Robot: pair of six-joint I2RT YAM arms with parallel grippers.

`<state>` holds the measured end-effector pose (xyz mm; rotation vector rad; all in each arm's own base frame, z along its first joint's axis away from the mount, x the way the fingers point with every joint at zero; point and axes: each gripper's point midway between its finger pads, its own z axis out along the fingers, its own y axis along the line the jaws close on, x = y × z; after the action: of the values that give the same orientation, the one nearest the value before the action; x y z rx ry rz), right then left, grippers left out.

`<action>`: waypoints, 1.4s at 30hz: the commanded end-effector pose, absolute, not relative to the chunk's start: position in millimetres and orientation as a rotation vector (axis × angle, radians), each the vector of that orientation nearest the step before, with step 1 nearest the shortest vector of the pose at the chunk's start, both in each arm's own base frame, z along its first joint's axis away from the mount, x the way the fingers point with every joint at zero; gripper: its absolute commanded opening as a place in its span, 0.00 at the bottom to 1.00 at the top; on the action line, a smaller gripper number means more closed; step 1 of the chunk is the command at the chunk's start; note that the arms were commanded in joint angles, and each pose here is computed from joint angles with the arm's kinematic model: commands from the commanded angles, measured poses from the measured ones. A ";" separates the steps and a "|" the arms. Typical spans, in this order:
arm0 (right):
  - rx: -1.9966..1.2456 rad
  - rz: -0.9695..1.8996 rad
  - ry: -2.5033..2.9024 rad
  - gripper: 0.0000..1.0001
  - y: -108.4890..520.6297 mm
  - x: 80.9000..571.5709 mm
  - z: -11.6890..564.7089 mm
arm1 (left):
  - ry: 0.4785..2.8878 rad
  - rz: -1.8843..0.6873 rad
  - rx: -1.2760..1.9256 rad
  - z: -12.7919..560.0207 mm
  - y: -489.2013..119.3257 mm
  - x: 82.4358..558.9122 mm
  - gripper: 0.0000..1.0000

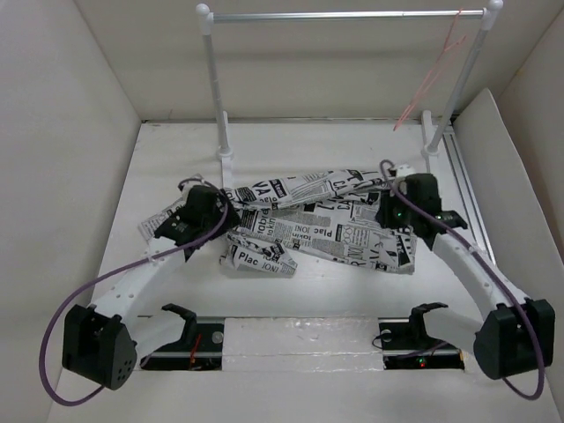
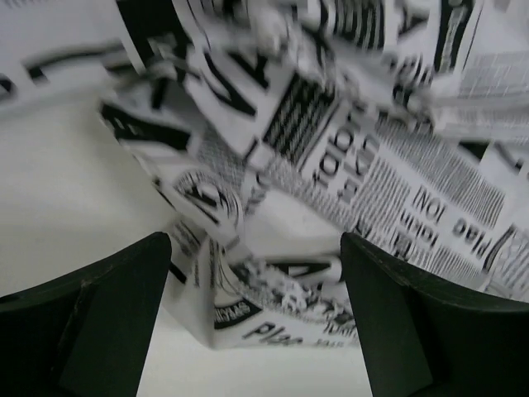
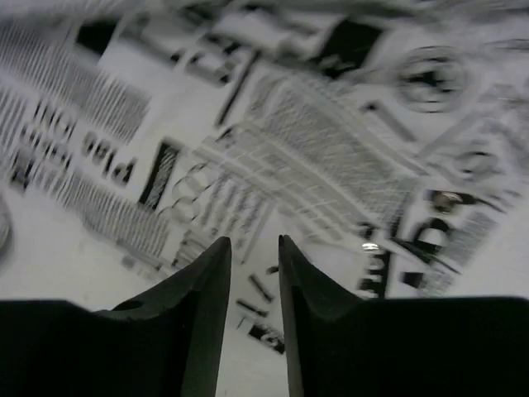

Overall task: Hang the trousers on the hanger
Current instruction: Flatten out the trousers at the center of the board.

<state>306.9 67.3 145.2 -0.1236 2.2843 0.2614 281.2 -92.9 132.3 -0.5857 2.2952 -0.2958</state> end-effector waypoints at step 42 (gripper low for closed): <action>-0.671 0.366 2.409 0.57 156.2 198.9 144.1 | 1.955 0.015 -0.841 255.1 14.4 254.2 0.97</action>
<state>154.4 152.4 116.0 -0.7237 2.5378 0.3860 233.1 21.8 255.6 -0.9201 1.9545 0.0315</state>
